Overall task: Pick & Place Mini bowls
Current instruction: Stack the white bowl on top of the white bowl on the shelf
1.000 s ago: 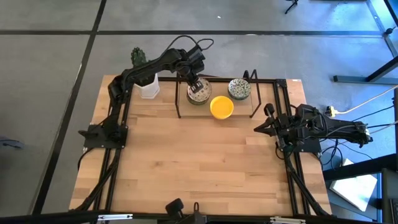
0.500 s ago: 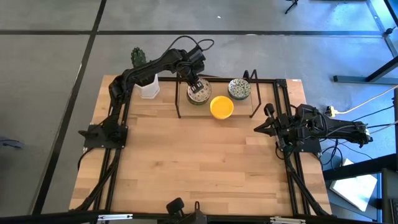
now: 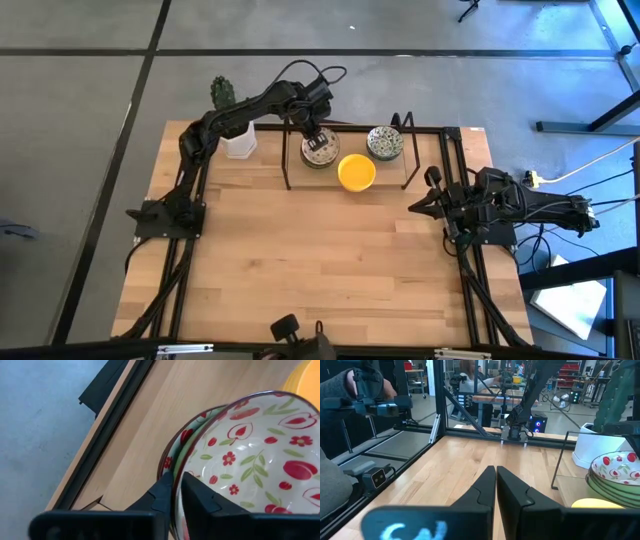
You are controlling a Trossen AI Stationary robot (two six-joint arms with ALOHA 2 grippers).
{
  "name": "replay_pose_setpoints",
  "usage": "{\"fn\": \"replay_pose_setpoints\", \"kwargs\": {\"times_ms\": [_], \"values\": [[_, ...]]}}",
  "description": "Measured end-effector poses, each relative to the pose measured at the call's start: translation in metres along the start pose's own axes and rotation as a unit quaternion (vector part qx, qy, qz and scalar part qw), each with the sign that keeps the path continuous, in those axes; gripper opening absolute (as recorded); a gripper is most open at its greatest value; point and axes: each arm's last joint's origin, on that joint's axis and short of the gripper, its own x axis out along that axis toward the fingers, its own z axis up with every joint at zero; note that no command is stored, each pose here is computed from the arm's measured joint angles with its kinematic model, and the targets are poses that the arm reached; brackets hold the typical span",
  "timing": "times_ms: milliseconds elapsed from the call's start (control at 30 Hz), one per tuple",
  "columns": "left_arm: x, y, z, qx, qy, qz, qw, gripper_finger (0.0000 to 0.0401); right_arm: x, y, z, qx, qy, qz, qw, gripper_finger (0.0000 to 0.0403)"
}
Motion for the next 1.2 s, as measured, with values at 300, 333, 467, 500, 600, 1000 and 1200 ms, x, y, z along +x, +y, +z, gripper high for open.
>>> {"fn": "replay_pose_setpoints", "kwargs": {"times_ms": [300,333,467,500,600,1000,1200], "values": [[-0.001,-0.005,0.001,0.024,-0.005,0.018,1.000,0.0088,0.000,0.000,0.000,0.002,0.001,0.000,1.000,0.0017],[-0.002,-0.006,0.001,0.028,-0.006,0.021,0.999,0.0094,0.000,0.000,0.000,0.001,0.001,0.000,1.000,0.0017],[-0.011,-0.008,0.005,0.036,-0.018,0.043,0.998,0.0122,0.000,0.000,0.000,0.001,0.001,0.000,1.000,0.0017],[-0.015,-0.007,0.007,0.037,-0.026,0.046,0.998,0.0129,0.000,0.000,0.000,0.001,0.001,0.000,1.000,0.0017],[-0.022,-0.007,0.010,0.038,-0.037,0.061,0.997,0.0150,0.000,0.000,0.000,0.001,0.001,0.000,1.000,0.0017],[-0.067,-0.035,0.009,0.109,-0.066,0.046,0.991,0.0168,0.000,0.000,-0.001,0.003,0.005,0.001,1.000,0.0017],[-0.115,-0.082,-0.002,0.176,-0.135,0.015,0.975,0.0082,0.000,0.000,-0.001,0.003,0.004,0.001,1.000,0.0017]]}}
